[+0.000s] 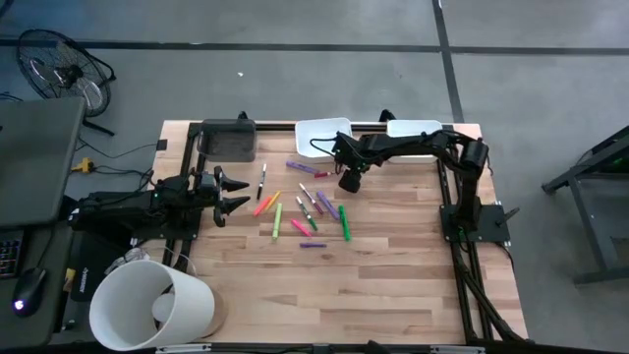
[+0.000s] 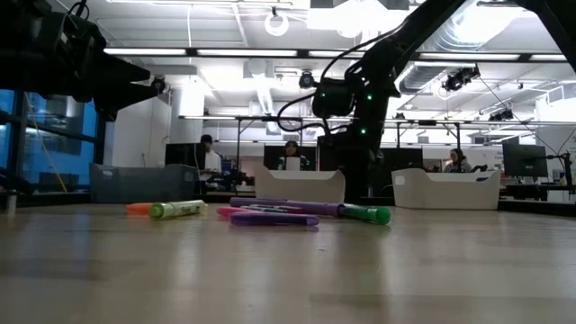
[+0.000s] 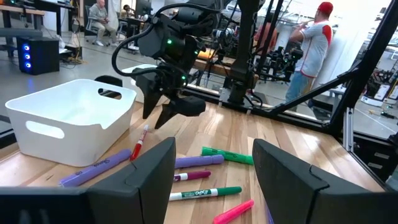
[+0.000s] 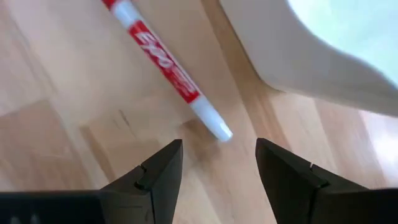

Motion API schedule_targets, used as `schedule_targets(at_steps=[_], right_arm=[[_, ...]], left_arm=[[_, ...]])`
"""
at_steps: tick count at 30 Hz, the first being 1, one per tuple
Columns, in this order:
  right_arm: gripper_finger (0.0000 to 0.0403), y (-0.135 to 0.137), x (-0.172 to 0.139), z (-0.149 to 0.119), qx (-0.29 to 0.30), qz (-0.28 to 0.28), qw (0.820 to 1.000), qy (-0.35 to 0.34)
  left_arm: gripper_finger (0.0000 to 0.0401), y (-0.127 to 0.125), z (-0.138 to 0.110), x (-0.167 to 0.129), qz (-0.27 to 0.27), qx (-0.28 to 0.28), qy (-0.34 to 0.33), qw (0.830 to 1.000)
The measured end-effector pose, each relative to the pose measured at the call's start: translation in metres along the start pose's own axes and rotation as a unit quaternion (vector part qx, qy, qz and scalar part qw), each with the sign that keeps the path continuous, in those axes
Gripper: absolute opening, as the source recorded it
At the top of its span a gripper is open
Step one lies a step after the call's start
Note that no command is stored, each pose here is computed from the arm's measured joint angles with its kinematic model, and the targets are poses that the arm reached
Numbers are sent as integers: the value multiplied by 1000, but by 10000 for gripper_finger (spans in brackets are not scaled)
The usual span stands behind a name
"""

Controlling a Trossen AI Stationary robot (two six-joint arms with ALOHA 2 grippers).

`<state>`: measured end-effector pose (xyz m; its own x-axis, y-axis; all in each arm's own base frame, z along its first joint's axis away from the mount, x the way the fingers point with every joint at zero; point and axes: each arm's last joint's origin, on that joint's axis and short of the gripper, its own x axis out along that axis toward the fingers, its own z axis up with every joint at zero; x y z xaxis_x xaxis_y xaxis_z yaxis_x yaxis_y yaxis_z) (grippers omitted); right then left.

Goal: Pick & Place Markers
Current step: Put the red marker pen into the right white bin

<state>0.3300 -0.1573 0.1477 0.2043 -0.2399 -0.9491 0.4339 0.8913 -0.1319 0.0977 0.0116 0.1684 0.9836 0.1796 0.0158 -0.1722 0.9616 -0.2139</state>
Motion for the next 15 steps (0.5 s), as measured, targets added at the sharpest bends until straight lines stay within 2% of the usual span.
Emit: schedule_targets(at_steps=[10,15], right_arm=[[193,2,13,-12,1,18,1000,-21],[190,5,14,-12,-17,49,998,-26]], left_arm=[[211,0,0,0,0,0,0,1000],[211,0,0,0,0,0,0,1000]])
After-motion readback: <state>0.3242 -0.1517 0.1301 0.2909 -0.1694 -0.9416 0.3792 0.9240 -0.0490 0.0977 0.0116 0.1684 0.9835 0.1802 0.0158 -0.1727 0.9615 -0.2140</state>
